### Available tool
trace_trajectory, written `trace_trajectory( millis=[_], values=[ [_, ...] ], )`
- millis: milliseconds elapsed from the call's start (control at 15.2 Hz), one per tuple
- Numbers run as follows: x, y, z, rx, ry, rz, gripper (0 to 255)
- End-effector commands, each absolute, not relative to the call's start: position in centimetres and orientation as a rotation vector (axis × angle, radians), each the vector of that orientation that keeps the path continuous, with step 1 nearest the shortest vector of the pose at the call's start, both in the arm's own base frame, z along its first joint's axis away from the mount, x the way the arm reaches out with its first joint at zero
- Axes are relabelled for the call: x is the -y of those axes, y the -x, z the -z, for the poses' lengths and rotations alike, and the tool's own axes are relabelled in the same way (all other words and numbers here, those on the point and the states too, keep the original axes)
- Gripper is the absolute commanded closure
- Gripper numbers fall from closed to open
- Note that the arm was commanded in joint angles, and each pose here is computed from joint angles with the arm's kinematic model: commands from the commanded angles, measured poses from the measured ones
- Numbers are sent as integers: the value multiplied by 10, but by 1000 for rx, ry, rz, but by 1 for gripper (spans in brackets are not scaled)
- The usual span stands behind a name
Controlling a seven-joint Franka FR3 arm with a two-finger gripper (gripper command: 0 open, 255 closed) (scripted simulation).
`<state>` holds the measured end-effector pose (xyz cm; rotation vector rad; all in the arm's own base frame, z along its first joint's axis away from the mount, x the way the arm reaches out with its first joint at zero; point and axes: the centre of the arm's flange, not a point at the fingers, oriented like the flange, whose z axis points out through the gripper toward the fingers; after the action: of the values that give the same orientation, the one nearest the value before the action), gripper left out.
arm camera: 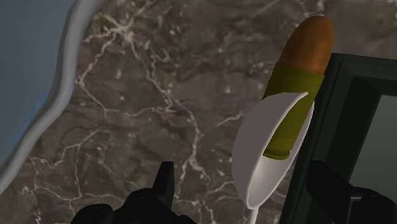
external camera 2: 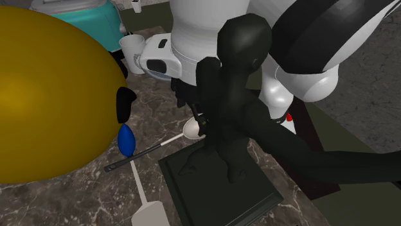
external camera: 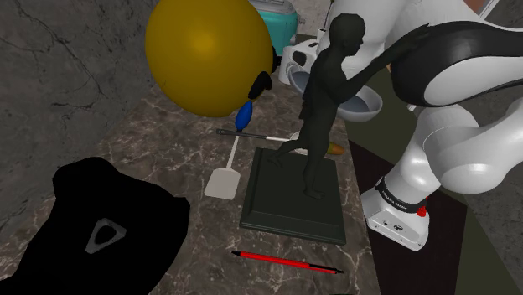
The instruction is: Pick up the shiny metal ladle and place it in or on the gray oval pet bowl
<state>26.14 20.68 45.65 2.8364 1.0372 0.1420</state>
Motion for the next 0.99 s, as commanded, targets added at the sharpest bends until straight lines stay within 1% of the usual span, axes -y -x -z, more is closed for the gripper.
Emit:
trace_trajectory(
  millis=[0,330,396,924],
  values=[
    [-206,-262,-448,-1033,-2835,-123,0],
    [-206,-262,-448,-1033,-2835,-123,0],
    [-206,-262,-448,-1033,-2834,-123,255],
    [-206,-266,-445,-1033,-2834,-123,255]
  ],
)
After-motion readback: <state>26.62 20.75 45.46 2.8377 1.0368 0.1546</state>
